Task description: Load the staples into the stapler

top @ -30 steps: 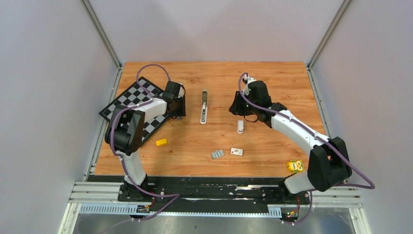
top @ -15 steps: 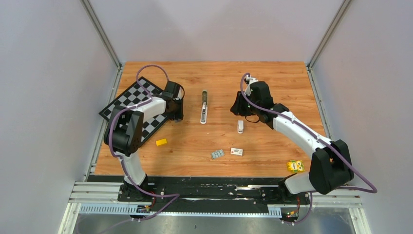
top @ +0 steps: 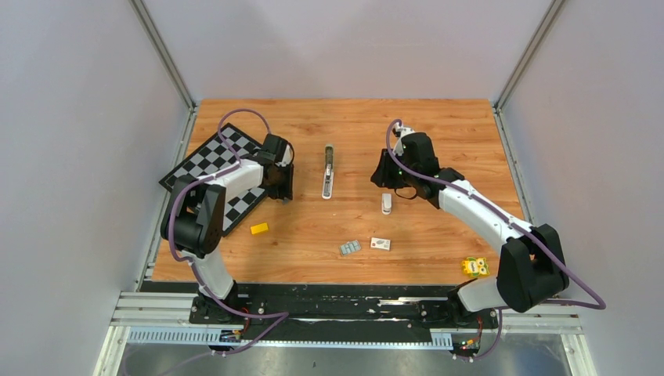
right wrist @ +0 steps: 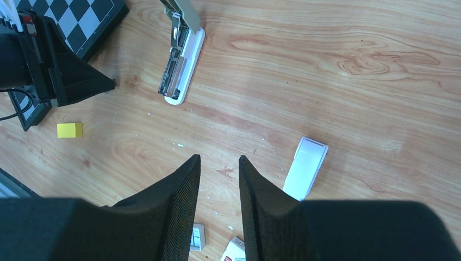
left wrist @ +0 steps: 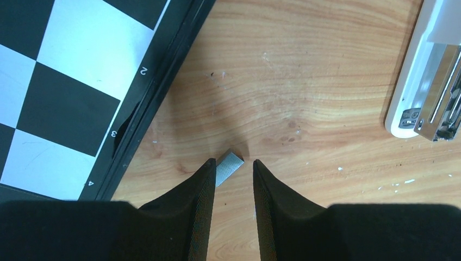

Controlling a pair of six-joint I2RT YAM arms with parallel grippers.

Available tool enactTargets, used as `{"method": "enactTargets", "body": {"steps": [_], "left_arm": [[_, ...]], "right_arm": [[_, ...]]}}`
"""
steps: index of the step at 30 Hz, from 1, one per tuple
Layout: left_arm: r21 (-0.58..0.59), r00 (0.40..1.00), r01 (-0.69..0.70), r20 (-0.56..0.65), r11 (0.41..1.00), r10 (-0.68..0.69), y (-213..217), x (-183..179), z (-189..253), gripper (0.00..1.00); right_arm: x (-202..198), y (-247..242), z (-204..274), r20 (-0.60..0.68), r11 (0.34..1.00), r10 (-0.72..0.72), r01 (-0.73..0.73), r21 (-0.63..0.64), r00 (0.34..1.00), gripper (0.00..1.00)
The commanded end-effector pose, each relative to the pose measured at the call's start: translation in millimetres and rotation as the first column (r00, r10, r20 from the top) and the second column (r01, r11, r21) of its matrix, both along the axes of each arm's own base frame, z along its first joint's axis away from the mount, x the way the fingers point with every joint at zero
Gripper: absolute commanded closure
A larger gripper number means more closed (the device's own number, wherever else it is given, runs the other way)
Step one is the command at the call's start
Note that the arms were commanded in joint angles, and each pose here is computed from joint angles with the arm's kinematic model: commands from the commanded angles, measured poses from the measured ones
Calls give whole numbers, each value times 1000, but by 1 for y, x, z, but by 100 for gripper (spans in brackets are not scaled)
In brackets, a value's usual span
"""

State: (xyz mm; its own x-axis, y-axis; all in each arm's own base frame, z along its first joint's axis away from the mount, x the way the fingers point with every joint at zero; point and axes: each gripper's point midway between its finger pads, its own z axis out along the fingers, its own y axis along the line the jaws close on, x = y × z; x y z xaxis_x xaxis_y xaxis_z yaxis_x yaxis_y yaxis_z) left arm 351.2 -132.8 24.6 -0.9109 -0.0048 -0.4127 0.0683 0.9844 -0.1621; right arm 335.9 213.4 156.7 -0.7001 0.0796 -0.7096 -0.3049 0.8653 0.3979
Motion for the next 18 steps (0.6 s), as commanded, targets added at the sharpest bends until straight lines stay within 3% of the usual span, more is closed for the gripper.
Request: {"method": "enactTargets", "body": {"steps": [1, 18], "left_arm": [[-16, 999, 37, -11, 999, -37, -1, -8, 5, 66], [72, 997, 77, -19, 994, -76, 6, -15, 3, 69]], "right_arm": [[-4, -7, 0, 0, 1000, -1, 1, -3, 1000, 64], [-8, -7, 2, 1, 1000, 2, -2, 8, 1000, 64]]}}
